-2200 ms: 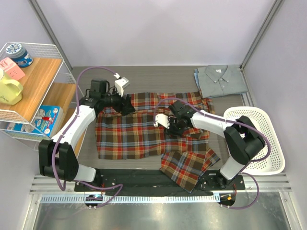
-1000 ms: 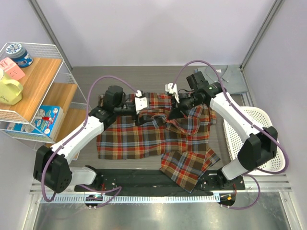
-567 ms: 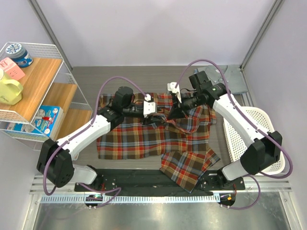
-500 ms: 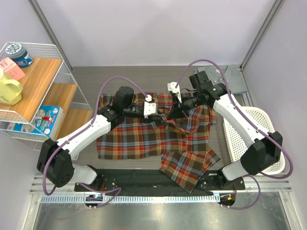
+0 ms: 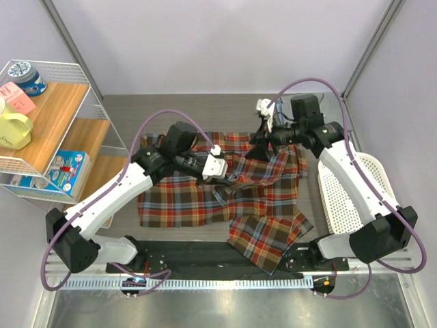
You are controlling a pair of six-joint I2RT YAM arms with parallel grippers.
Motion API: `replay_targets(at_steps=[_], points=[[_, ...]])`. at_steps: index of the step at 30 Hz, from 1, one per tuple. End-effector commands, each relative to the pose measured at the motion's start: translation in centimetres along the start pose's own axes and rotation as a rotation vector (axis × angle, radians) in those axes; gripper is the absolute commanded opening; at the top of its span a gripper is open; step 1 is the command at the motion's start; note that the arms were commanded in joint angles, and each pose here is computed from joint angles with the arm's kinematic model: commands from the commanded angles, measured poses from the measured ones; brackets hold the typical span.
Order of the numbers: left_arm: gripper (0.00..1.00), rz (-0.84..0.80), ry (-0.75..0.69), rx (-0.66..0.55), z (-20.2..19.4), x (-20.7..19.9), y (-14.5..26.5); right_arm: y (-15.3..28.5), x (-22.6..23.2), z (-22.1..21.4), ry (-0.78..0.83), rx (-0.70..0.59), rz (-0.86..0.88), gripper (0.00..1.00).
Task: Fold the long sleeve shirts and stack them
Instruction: Fold the shirt
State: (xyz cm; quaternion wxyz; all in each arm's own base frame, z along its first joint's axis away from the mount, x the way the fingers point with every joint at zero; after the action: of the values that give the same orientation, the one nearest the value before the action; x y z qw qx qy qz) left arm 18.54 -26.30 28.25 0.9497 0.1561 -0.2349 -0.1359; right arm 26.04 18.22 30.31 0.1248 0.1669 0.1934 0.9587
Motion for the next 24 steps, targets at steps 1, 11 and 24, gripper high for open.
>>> replay_targets(at_steps=[1, 11, 24], points=[[0.00, -0.114, -0.008, -0.071, 3.9, -1.5, 1.3, 1.3, -2.5, 1.5, -0.095, -0.087, -0.139, 0.64], [0.00, -0.093, 0.231, 0.052, 3.0, 2.0, -1.8, 0.4, -9.8, -3.4, -0.373, 0.010, -0.246, 0.64], [0.00, 0.403, 0.751, 0.250, -12.0, 13.5, 4.8, 0.8, -16.5, -7.2, -0.475, 0.207, -0.315, 0.70]])
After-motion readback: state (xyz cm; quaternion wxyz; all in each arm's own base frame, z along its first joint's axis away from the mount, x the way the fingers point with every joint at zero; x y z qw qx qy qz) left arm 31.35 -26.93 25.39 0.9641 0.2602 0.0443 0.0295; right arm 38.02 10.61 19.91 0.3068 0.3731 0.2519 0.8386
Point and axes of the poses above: each gripper's point midway between its finger pads, its own y axis back along the fingers, its own x axis along the line the jaws close on, z = x × y, the point moved 6 cm from there along y, back along the fingers, and after that the axes turned 12 degrees about -y, right-handed, at the moved point
